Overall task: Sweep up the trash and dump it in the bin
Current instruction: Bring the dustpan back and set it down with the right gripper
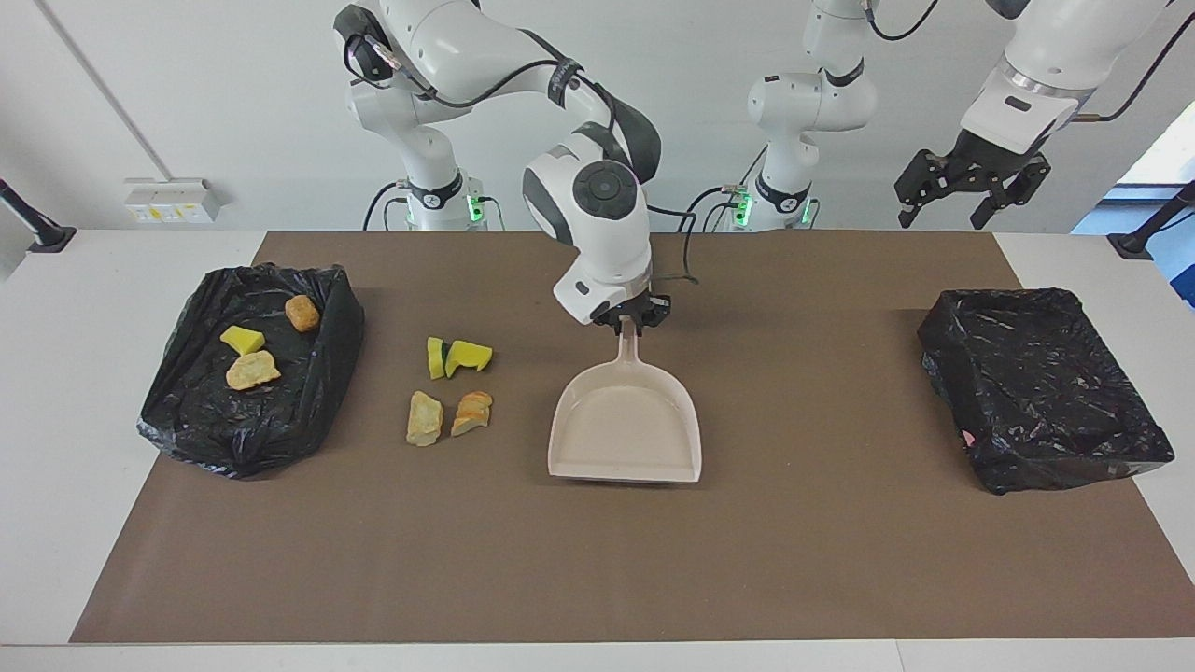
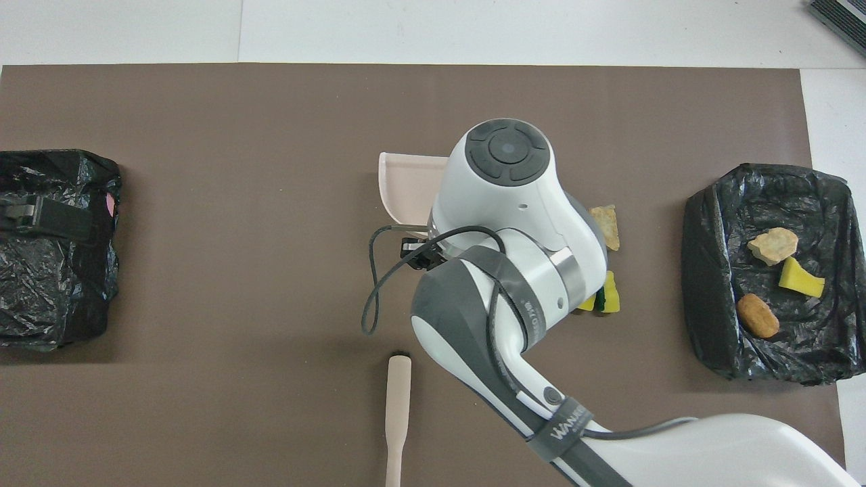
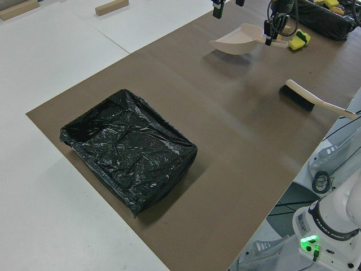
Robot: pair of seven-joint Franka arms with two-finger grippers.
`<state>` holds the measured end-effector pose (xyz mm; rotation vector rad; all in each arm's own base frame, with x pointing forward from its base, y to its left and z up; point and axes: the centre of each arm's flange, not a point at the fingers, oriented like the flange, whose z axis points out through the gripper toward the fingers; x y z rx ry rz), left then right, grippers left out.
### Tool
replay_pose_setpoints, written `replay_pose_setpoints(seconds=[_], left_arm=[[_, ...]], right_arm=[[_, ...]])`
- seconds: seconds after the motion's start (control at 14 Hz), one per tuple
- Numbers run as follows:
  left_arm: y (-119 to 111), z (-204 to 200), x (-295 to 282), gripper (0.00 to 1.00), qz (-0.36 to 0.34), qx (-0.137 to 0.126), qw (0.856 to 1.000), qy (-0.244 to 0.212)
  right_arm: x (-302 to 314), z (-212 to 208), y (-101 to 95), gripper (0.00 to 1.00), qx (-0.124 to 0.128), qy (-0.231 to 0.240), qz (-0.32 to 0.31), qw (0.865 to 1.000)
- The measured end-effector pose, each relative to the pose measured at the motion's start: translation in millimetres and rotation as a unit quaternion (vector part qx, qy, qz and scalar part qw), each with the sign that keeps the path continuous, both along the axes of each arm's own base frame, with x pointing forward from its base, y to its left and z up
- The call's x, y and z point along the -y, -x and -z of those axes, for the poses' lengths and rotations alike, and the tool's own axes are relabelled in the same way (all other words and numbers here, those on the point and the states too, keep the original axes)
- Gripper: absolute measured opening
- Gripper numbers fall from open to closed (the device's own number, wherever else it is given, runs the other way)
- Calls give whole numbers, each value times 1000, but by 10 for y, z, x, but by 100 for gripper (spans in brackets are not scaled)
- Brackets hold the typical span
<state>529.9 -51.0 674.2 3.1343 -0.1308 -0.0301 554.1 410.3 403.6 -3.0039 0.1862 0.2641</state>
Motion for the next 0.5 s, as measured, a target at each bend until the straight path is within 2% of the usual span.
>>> replay_pose_setpoints(seconds=[0.21, 0.5], left_arm=[[-6, -2, -83, 100, -8, 0, 1000, 0], [-10, -2, -133, 100, -13, 0, 1000, 0]], right_arm=[[-209, 193, 72, 32, 0, 3, -7, 1000], [-299, 256, 52, 32, 24, -3, -13, 1000]])
